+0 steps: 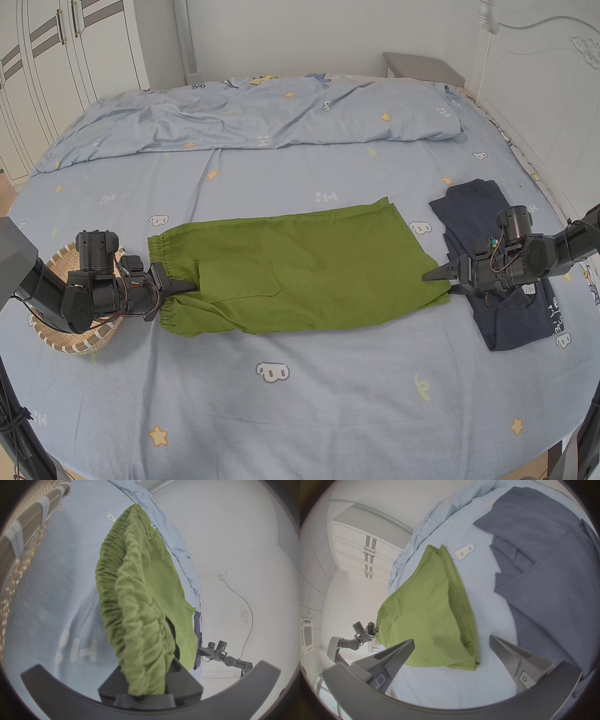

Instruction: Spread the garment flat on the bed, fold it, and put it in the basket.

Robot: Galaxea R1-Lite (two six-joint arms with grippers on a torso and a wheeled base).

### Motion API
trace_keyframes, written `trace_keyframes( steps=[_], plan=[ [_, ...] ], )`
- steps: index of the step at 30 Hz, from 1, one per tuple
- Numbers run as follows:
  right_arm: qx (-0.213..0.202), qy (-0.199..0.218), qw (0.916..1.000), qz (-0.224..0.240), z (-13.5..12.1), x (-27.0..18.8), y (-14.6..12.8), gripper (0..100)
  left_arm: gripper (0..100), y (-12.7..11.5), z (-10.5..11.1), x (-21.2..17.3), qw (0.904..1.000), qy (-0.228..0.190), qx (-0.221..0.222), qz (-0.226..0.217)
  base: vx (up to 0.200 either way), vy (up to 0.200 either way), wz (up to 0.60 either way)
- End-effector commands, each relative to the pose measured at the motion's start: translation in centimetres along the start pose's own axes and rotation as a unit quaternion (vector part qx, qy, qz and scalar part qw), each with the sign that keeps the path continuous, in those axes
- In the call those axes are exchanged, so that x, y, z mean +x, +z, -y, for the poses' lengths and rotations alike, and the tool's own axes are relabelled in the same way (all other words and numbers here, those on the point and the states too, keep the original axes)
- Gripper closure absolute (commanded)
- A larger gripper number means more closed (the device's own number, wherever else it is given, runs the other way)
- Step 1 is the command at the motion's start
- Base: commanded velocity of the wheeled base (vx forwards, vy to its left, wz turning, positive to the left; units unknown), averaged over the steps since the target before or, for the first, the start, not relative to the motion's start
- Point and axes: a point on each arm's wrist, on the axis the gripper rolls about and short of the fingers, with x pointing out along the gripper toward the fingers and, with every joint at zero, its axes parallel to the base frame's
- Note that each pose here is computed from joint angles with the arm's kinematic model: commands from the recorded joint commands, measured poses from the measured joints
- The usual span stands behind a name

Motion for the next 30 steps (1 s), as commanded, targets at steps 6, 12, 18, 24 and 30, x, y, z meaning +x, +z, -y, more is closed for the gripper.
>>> trace_keyframes(
  steps=[6,12,18,24,30],
  plan=[
    [0.023,0.021,0.9991,-0.028,1.0,2.1,-0.4,0,100,0.0,0.2,0.0,1.0,-0.003,0.002,0.0,0.0,0.0,0.0],
    [0.069,0.061,0.9951,-0.036,2.0,1.7,0.6,100,100,0.0,0.2,0.0,1.0,-0.002,0.002,0.0,0.0,0.0,0.0],
    [0.084,0.08,0.9925,-0.038,2.7,1.0,1.0,100,100,0.0,0.2,0.0,1.0,-0.002,0.002,0.0,0.0,0.0,0.0],
    [0.084,0.081,0.9922,-0.044,1.5,-0.8,0.1,100,100,-0.2,0.1,-0.4,0.9998,0.006,-0.01,-0.014,0.0,0.0,0.0],
    [0.057,0.082,0.9937,-0.05,-1.6,-4.4,-2.7,100,100,-1.2,0.9,-3.1,0.9965,0.032,0.014,-0.076,0.0,0.0,0.0]
  ],
)
